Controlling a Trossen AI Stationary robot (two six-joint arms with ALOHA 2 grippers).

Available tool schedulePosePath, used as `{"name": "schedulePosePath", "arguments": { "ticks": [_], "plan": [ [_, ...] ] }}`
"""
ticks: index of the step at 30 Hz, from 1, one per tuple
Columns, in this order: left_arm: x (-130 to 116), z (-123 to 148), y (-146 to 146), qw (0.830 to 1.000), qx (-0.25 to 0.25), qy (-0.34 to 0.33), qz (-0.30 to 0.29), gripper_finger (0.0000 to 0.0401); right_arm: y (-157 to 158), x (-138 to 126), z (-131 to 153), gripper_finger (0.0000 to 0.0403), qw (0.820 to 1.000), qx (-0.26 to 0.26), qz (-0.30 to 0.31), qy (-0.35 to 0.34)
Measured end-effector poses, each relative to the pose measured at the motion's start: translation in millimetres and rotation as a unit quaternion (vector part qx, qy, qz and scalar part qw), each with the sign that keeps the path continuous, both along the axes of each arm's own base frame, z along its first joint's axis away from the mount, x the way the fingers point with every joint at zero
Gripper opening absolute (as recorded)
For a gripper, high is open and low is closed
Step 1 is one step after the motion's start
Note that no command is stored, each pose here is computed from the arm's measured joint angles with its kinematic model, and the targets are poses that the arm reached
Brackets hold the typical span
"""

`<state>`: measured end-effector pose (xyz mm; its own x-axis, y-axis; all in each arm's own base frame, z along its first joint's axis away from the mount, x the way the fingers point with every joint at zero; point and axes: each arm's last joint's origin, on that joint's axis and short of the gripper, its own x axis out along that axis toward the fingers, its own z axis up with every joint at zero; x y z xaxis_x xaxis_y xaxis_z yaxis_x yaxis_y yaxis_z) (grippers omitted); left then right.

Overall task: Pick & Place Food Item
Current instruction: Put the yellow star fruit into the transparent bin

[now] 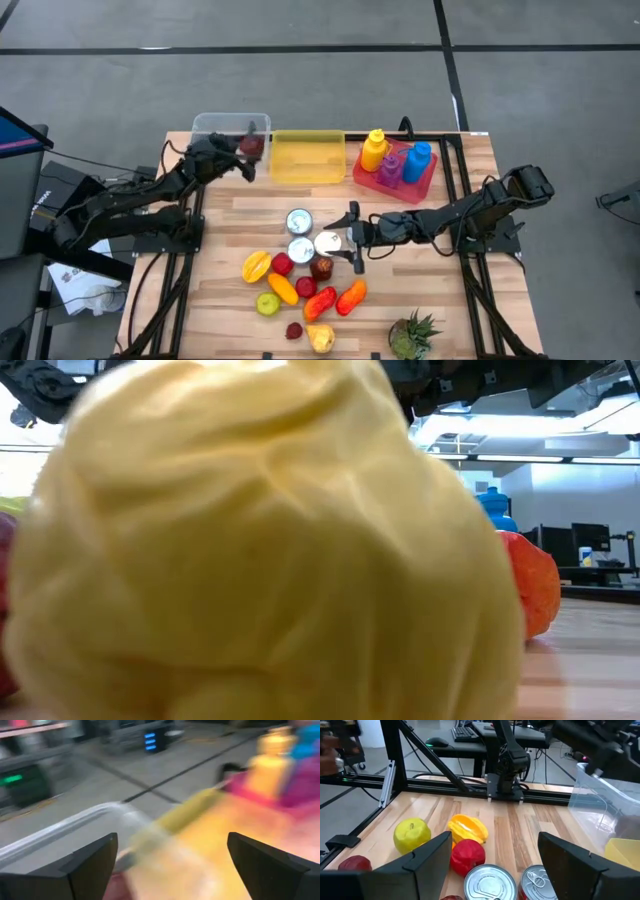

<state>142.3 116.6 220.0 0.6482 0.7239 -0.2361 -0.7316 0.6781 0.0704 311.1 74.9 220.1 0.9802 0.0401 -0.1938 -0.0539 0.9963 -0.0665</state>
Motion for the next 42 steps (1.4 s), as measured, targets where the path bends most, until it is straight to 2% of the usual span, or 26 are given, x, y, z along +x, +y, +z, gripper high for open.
{"name": "schedulePosePath", "arguments": {
  "ticks": [6, 11, 18, 21, 27, 30, 35, 42],
  "plan": [
    [8.4, 6.4, -38.8, 0.986, -0.012, 0.003, -0.165, 0.0332, -0.1, -0.3, -1.6, 0.0285, 1.0, -0.002, 0.0, 0.009],
    [10.4, 9.0, -67.7, 0.966, -0.095, 0.066, -0.23, 0.0313, -0.1, -0.3, -1.8, 0.0285, 1.0, -0.002, 0.0, 0.01],
    [5.6, 0.8, -101.6, 0.919, -0.25, 0.182, -0.246, 0.0308, -0.4, -1.6, -5.4, 0.0285, 0.999, 0.017, -0.006, 0.033],
    [6.3, -5.9, -115.0, 0.897, -0.308, 0.199, -0.248, 0.0308, -0.5, -1.8, -6.2, 0.0286, 0.999, 0.024, -0.008, 0.038],
    [15.6, -16.8, -138.3, 0.86, -0.391, 0.214, -0.247, 0.0308, -2.1, -1.9, -7.3, 0.0285, 0.998, 0.033, -0.013, 0.044],
    [19.5, -23.2, -147.7, 0.846, -0.416, 0.23, -0.242, 0.0308, -3.1, -1.9, -7.9, 0.0285, 0.998, 0.032, -0.015, 0.048],
    [25.7, -33.5, -157.5, 0.834, -0.434, 0.253, -0.227, 0.0308, -2.7, -2.2, -8.2, 0.0285, 0.998, 0.031, -0.014, 0.049],
    [37.6, -37.2, -164.4, 0.818, -0.459, 0.238, -0.252, 0.0308, -2.9, -2.8, -10.0, 0.0285, 0.998, 0.029, -0.015, 0.059]
  ]
}}
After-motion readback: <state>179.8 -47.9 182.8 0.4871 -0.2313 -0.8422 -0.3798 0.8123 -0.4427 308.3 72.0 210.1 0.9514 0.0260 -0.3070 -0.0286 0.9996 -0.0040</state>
